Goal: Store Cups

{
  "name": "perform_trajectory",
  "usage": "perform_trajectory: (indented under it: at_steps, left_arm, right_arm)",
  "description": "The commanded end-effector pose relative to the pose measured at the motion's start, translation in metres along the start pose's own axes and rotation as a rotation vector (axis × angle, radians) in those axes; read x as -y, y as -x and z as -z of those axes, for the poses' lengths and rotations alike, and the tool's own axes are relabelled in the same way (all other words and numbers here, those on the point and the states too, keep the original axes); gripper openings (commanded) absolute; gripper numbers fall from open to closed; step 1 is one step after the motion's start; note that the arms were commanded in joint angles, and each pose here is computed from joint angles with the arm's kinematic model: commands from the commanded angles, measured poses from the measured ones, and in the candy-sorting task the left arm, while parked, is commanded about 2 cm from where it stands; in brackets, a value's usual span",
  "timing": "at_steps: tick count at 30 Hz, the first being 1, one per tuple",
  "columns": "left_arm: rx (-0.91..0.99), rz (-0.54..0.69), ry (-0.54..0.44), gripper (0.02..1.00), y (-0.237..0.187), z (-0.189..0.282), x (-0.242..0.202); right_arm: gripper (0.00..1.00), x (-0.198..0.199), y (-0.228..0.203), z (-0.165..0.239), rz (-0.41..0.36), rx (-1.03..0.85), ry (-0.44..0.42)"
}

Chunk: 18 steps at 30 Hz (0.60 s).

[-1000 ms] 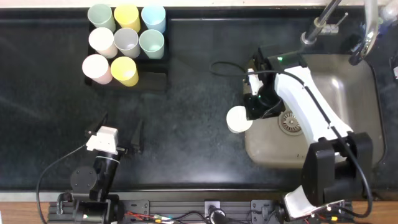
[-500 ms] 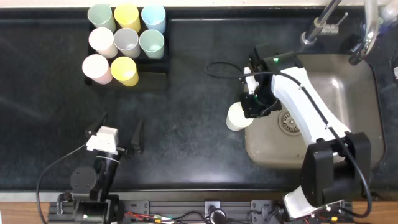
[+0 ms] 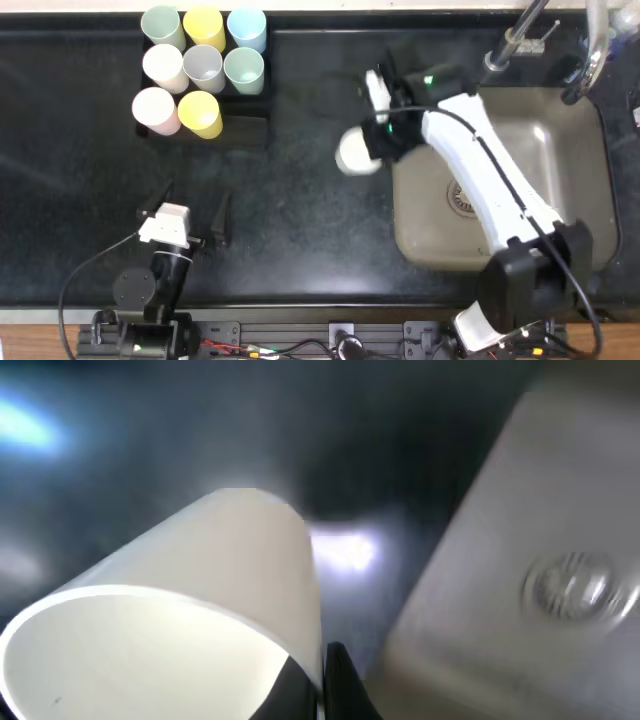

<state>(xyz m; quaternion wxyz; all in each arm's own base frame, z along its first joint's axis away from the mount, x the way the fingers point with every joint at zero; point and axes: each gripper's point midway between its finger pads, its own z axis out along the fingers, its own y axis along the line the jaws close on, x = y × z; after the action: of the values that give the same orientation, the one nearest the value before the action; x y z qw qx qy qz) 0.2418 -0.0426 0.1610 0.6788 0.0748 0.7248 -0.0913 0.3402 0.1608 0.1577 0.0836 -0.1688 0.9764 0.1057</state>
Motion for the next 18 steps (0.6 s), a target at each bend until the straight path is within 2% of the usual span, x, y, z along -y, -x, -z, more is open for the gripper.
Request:
perform_trajectory:
  at_steps: [1, 4, 8, 12, 18]
  left_arm:
    - [0.006, -0.02, -0.001, 1.0, 0.0, 0.0, 0.001]
    - [0.006, -0.02, -0.001, 1.0, 0.0, 0.0, 0.001]
    - [0.006, -0.02, -0.001, 1.0, 0.0, 0.0, 0.001]
    - [0.006, -0.02, -0.001, 1.0, 0.0, 0.0, 0.001]
    - [0.006, -0.02, -0.001, 1.0, 0.0, 0.0, 0.001]
  right_arm:
    - [0.04, -0.025, 0.055, 0.059, 0.018, 0.225, 0.03]
    - [0.04, -0.048, 0.078, 0.076, 0.052, 0.297, 0.053]
    - [0.042, -0.081, 0.094, 0.073, 0.107, 0.303, 0.083]
    - [0.04, -0.104, 0.1, 0.052, 0.15, 0.264, 0.098]
    - [0.042, -0.123, 0.094, 0.006, 0.165, 0.163, 0.107]
